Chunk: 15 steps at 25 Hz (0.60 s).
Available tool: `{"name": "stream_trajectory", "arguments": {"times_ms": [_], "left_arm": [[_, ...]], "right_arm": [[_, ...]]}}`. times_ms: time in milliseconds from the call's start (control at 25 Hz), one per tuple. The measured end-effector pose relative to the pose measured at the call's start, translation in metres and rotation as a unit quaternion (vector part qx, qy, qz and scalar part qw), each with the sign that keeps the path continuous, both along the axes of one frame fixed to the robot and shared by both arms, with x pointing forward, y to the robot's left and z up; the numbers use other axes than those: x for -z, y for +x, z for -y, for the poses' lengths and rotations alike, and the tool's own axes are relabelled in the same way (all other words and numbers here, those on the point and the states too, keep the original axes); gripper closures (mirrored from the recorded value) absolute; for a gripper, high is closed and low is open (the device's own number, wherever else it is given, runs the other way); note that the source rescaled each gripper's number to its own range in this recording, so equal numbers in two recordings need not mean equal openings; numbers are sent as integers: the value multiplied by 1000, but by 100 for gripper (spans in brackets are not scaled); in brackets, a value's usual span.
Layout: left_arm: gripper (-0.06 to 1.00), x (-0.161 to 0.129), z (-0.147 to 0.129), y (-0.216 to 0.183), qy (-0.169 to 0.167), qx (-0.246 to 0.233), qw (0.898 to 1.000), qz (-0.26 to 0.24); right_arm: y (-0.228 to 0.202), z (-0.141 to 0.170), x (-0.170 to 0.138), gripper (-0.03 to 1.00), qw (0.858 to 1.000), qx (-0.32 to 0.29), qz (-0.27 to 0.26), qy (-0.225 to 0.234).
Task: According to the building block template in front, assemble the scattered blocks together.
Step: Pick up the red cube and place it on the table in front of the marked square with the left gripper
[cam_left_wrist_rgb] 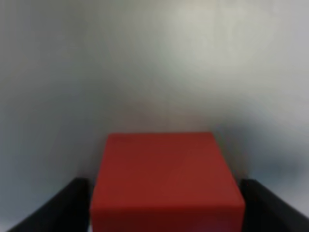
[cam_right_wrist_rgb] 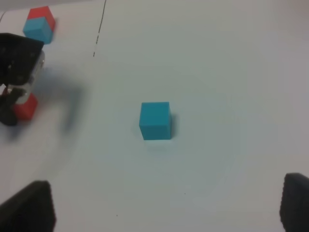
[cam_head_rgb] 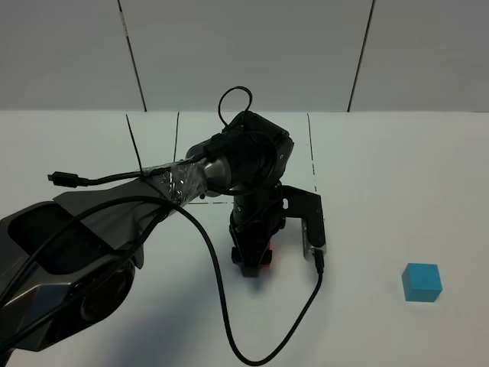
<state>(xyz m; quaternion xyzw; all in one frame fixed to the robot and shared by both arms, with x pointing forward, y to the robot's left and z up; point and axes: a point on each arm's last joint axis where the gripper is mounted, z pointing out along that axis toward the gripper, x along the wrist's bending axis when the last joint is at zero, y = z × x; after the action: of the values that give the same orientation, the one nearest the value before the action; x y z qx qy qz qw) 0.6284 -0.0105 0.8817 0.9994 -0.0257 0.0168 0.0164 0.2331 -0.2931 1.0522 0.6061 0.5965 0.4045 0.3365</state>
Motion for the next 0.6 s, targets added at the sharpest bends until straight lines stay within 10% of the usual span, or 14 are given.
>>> {"name": "stream_trajectory", "arguments": {"times_ms": [200,600], "left_arm": [[-4,-3,1,-1,-4,-7,1000,0],[4,-66,-1,-3,-50,-70,995,43]], "right_arm": [[0,0,0,12,1000,0,0,0],[0,0,0,14,1000,0,0,0]]}}
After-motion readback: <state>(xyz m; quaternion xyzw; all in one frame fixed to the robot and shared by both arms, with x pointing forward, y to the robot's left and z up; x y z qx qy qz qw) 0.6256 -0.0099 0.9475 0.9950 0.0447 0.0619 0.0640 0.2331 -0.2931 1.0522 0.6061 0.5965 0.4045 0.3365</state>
